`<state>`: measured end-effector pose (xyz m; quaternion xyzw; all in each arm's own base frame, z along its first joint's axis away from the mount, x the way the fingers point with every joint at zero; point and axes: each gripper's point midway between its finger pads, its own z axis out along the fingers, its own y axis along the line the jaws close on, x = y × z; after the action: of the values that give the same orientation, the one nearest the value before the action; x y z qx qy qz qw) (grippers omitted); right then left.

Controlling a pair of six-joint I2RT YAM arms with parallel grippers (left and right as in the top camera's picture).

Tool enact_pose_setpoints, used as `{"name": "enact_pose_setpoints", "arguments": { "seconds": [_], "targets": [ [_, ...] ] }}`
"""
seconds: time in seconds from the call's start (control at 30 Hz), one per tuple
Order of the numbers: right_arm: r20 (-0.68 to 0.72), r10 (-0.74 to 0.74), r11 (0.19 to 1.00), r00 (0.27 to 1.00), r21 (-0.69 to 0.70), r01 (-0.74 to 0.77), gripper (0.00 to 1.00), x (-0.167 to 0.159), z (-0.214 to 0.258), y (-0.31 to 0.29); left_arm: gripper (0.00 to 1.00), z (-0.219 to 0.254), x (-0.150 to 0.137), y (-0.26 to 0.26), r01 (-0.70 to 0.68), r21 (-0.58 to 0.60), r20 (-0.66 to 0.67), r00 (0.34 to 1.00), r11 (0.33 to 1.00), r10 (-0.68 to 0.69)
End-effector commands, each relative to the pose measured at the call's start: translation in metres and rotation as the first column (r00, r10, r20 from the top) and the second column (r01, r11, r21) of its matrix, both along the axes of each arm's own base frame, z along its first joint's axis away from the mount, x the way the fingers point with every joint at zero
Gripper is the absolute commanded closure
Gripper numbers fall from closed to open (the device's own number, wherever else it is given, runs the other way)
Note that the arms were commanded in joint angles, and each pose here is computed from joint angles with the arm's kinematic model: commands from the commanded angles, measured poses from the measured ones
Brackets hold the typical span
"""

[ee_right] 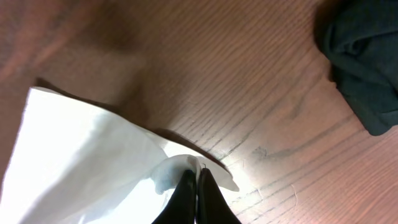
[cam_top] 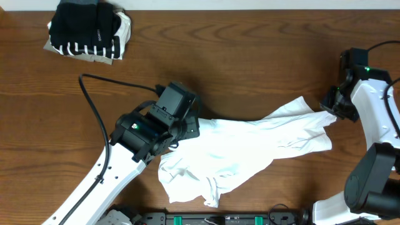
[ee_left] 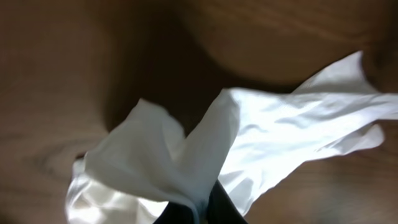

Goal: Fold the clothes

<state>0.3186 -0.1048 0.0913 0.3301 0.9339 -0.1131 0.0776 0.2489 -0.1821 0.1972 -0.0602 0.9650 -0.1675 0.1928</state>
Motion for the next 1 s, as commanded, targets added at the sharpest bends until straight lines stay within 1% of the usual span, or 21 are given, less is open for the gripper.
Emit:
{"name": "enact_pose_setpoints", "arguments": {
  "seconds": [0.0,0.13,0.23,0.33,0.47,0.57,0.7,0.83,0.97],
  "targets": [
    [0.114,-0.027,1.0,0.993,0.003,0.027,0.99,0.008,0.033,0.0,0.94,0.01,0.01,-0.004,0.034,-0.003,0.064,0.997,0.999,-0.034],
    [0.21,-0.026,1.0,0.977,-0.002,0.027,0.99,0.005,0.064,0.002,0.94,0.024,0.014,-0.014,0.097,-0.037,0.118,0.989,0.995,-0.092],
    [0.308,-0.02,1.0,0.951,-0.013,0.025,0.99,0.0,0.096,0.005,0.94,0.045,0.017,-0.017,0.116,-0.058,0.176,0.979,0.992,-0.104],
    [0.398,-0.013,0.999,0.917,-0.03,0.028,0.99,-0.008,0.126,0.006,0.94,0.075,0.017,-0.017,0.151,-0.074,0.261,0.957,0.986,-0.127],
    [0.487,-0.004,0.998,0.874,-0.047,0.031,0.99,-0.02,0.156,0.008,0.94,0.12,0.013,-0.014,0.169,-0.119,0.366,0.923,0.978,-0.115],
    [0.531,0.001,0.998,0.847,-0.056,0.034,0.99,-0.025,0.17,0.01,0.94,0.156,0.007,-0.012,0.208,-0.132,0.454,0.882,0.969,-0.127],
    [0.548,0.003,0.998,0.837,-0.059,0.035,0.98,-0.031,0.18,0.011,0.94,0.192,-0.002,-0.007,0.216,-0.159,0.505,0.856,0.963,-0.109],
    [0.54,0.003,0.998,0.842,-0.057,0.033,0.98,-0.037,0.187,0.012,0.95,0.212,-0.01,0.0,0.218,-0.168,0.522,0.847,0.961,-0.101],
    [0.55,0.004,0.998,0.835,-0.053,0.03,0.98,-0.041,0.201,0.014,0.94,0.218,-0.009,0.003,0.193,-0.184,0.527,0.847,0.964,-0.069]
  ]
}}
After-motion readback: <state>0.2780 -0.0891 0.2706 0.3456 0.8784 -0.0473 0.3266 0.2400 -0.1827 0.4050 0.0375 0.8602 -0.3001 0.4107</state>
